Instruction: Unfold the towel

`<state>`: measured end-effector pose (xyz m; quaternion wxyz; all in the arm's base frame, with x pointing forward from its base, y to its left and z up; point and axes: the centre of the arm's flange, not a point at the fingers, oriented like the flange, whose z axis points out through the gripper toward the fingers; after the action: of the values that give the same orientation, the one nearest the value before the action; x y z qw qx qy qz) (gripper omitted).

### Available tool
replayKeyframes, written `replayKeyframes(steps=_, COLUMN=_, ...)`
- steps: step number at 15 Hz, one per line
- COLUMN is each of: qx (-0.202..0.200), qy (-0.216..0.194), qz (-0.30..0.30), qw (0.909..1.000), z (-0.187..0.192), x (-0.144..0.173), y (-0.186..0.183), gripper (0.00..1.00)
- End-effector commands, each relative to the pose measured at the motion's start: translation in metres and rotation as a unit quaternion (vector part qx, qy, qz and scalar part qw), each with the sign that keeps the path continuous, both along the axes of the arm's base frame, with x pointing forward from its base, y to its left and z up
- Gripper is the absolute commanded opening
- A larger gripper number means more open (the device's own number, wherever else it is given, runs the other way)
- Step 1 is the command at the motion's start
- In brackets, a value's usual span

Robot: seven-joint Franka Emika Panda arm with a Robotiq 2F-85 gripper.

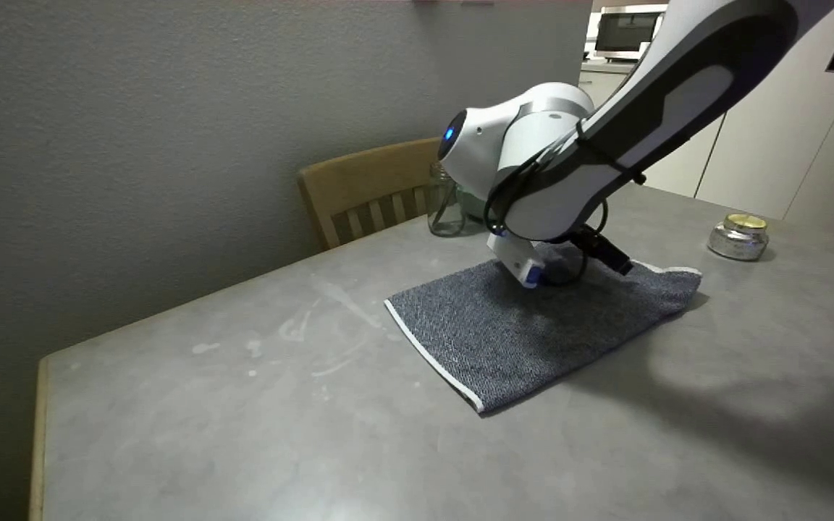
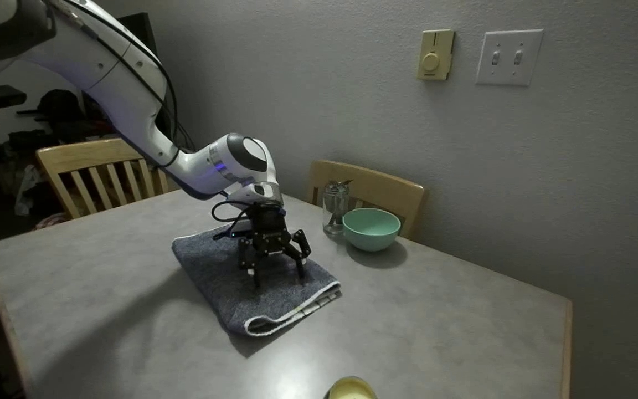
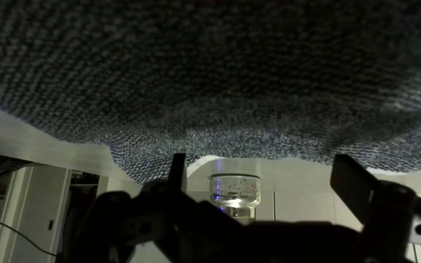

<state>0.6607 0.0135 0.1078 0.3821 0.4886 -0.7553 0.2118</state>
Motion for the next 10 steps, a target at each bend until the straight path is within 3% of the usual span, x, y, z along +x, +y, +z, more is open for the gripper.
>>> replayKeyframes(steps=1, qx=-0.050, qy=-0.005, qz=-0.038, qw=0.9980, z=-0.004, x=0.006, y=-0.006, gripper=1.00)
replayKeyframes(steps=5, qx=-0.014, qy=0.018, qz=-0.021, qw=0.9995, z=0.004, x=0.003, y=0.008, gripper=1.00)
replayKeyframes(steps=10, qx=0.076, qy=0.034, qz=0.077, qw=0.9936, z=0.074, x=-0.002, y=0.025, gripper=1.00)
